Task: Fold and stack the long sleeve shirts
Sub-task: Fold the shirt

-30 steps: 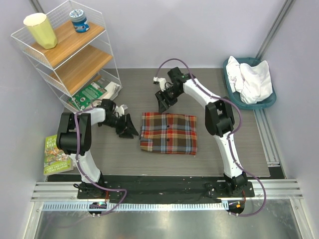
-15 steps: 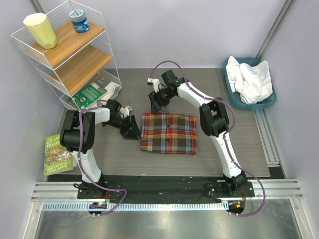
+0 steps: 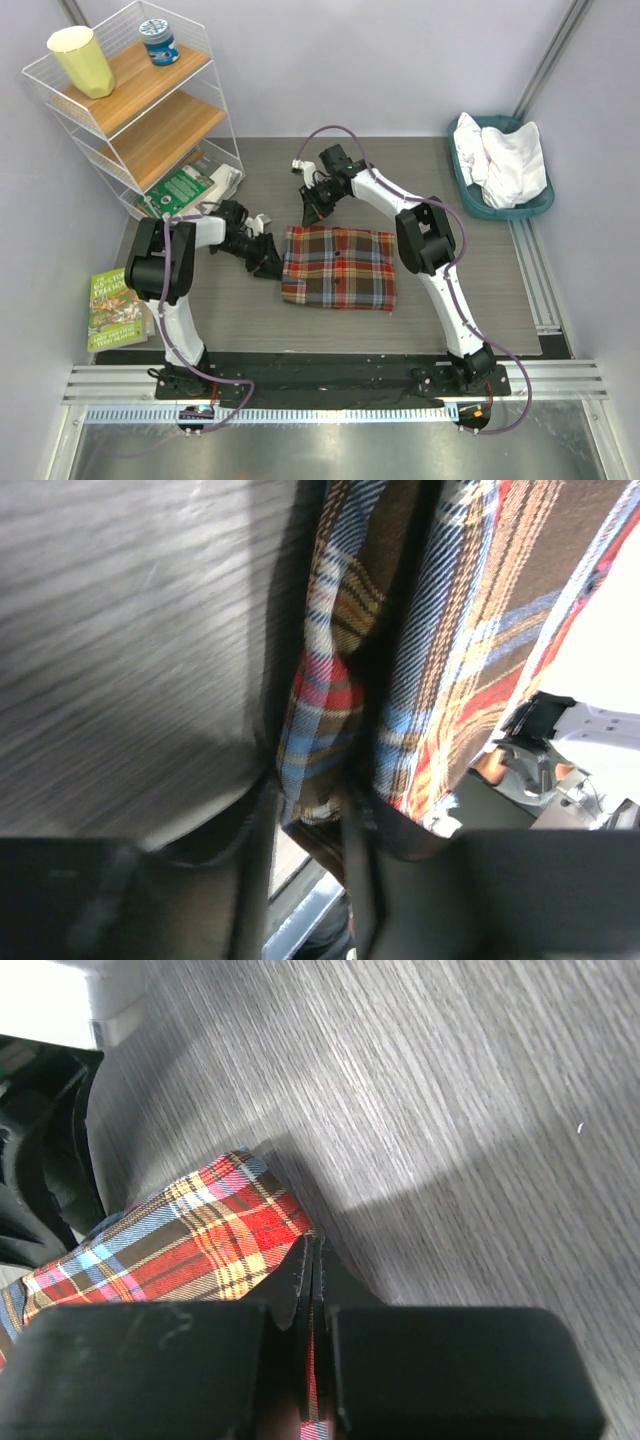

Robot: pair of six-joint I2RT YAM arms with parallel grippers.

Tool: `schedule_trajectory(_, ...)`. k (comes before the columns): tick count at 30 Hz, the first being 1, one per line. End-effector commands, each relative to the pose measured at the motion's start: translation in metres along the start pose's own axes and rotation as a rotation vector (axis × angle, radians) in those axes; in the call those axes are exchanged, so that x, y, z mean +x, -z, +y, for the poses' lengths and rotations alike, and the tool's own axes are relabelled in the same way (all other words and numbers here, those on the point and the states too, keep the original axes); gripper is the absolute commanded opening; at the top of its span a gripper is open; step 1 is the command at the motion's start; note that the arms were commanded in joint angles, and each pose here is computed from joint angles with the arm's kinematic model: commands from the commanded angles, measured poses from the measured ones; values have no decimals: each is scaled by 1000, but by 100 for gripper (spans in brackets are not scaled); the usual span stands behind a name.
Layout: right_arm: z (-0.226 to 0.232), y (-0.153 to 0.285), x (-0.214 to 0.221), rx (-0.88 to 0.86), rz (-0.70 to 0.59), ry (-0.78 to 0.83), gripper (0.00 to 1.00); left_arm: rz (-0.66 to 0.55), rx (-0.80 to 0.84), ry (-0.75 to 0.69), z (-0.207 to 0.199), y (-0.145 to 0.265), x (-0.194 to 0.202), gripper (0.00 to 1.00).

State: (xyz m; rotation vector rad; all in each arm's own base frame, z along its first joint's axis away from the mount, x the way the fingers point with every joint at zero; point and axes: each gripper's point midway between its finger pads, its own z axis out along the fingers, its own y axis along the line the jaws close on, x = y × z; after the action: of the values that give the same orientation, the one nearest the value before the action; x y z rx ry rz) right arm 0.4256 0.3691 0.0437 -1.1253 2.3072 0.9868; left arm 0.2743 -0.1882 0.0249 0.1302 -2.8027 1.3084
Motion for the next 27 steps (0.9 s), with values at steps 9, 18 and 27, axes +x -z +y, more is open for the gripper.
schedule_trajectory(9, -5, 10, -31, 62, -91, 53, 1, 46, 62, -112, -43, 13, 25, 0)
schedule_trajectory(18, -15, 13, -41, 133, -130, 44, 1, 165, -80, -73, -4, 6, 63, 0)
schedule_trajectory(27, -5, 41, -56, 129, -160, 31, 3, 183, -175, -34, 26, 1, 39, 38)
